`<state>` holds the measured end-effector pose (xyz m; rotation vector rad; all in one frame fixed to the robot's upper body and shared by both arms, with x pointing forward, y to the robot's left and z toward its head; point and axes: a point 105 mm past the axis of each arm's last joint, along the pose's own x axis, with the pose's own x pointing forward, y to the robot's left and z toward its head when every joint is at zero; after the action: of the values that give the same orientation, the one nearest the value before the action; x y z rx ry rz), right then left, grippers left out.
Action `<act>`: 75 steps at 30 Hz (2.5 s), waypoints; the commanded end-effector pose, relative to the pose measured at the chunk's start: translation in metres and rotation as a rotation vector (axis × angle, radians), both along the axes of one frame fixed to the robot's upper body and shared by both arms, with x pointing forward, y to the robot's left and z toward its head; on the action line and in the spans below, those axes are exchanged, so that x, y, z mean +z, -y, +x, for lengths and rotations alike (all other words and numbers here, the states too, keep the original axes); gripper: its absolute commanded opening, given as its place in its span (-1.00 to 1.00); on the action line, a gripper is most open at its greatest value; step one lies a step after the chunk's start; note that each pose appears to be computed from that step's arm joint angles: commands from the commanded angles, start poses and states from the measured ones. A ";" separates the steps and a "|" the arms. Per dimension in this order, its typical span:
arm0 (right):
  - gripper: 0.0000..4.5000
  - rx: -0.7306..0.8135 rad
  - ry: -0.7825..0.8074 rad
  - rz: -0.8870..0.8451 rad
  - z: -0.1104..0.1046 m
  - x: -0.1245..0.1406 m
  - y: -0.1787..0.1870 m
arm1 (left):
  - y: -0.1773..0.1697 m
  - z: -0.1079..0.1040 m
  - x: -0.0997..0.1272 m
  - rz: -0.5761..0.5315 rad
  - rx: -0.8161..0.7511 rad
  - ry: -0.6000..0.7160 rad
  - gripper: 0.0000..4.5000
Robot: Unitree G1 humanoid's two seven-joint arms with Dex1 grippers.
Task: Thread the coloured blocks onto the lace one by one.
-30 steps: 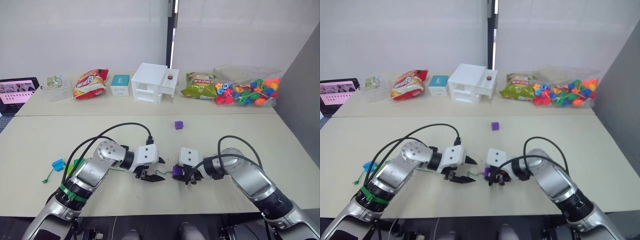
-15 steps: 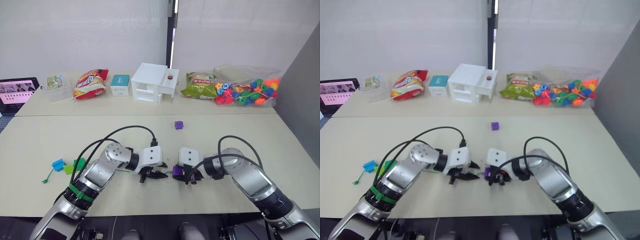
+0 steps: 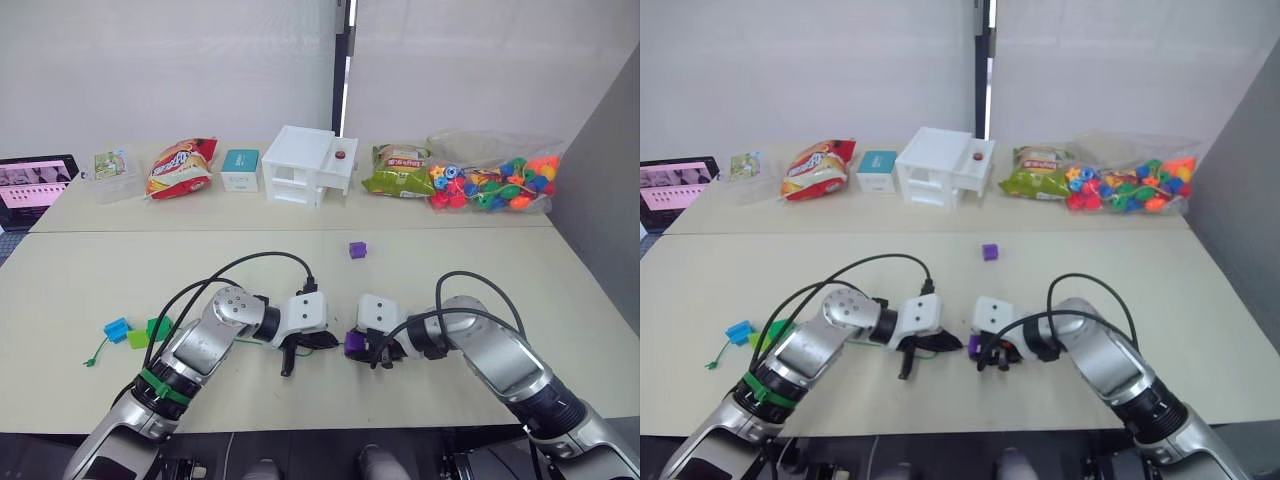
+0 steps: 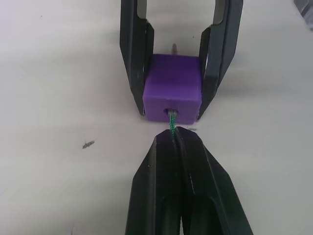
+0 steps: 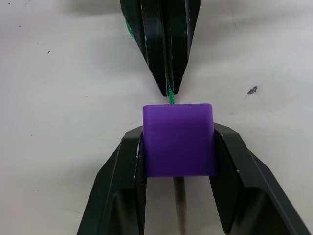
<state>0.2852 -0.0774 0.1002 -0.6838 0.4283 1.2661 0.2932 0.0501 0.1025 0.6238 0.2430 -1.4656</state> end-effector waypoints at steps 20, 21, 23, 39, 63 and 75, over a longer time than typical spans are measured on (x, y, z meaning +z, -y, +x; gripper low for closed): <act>0.60 -0.087 0.024 0.011 0.001 0.004 0.009 | -0.003 -0.001 0.026 -0.025 -0.031 0.044 0.27; 0.77 -0.092 0.028 0.014 0.002 0.004 0.009 | -0.003 -0.001 0.027 -0.028 -0.027 0.046 0.43; 1.00 -0.091 0.028 0.015 0.000 0.005 0.010 | -0.002 0.001 0.029 -0.022 -0.022 0.074 0.72; 1.00 -0.154 0.063 0.013 -0.018 0.019 0.046 | 0.040 0.005 0.006 0.026 -0.109 0.104 0.99; -0.88 -0.092 0.097 -0.045 -0.008 0.006 0.041 | 0.041 0.005 0.006 0.024 -0.112 0.072 -0.46; -1.00 -0.065 0.102 -0.044 -0.013 0.011 0.045 | 0.008 0.003 0.010 0.045 -0.062 0.051 -0.46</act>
<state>0.2728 -0.1213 0.1003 -0.7487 0.4328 1.1599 0.2971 0.0336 0.1006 0.7216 0.2498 -1.5151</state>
